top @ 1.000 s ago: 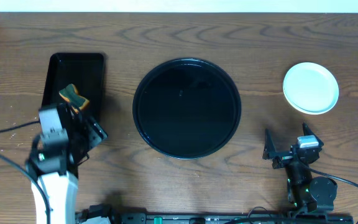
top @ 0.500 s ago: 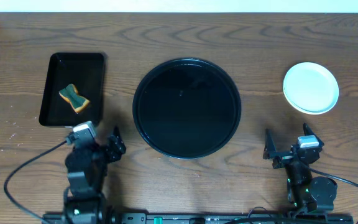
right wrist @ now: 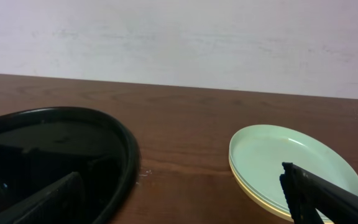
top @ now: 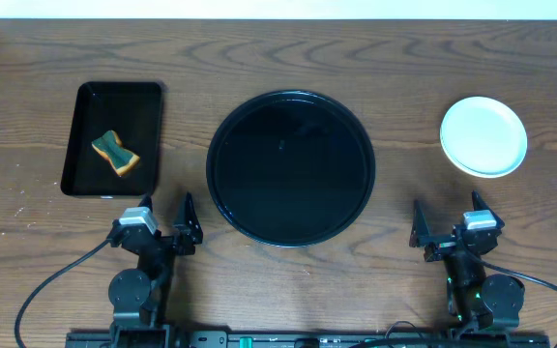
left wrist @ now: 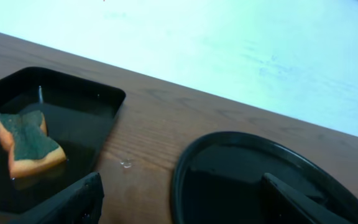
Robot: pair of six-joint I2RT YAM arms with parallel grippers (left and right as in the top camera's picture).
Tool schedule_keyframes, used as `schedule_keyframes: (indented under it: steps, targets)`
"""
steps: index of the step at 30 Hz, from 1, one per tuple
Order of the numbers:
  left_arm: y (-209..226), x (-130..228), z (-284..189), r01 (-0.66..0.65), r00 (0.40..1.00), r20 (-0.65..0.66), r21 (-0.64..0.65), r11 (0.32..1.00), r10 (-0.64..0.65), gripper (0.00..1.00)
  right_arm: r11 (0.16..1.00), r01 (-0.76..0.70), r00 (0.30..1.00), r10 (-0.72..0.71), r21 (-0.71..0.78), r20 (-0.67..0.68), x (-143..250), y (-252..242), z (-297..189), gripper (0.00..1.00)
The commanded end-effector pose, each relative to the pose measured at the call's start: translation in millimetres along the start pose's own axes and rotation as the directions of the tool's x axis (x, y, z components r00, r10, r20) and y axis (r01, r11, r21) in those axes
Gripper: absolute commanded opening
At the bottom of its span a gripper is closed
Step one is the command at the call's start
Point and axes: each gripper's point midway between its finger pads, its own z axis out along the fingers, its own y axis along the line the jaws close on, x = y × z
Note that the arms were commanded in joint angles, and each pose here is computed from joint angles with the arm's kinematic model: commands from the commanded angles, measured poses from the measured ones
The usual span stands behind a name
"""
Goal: Clean dirty plates on tray and stack at the side
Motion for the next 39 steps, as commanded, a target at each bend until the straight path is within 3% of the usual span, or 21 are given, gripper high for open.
schedule_keyframes:
  steps: [1, 4, 39]
  targets:
    - [-1.8, 4.7, -1.2, -0.027, 0.999, -0.016, 0.012, 1.0, 0.027, 0.8, 1.0, 0.009, 1.0, -0.009, -0.006, 0.002, 0.1, 1.7, -0.2, 0.99]
    - [1.5, 15.7, -1.5, -0.025, 0.998, -0.061, -0.001, 1.0, 0.025, 0.8, 1.0, 0.009, 1.0, -0.009, -0.006, 0.002, 0.1, 1.7, -0.2, 0.99]
    - [3.6, 15.2, -1.4, -0.052, 0.997, -0.059, -0.011, 0.999, 0.051, 0.8, 1.0, 0.009, 1.0, -0.009, -0.006, 0.002, 0.1, 1.7, -0.2, 0.99]
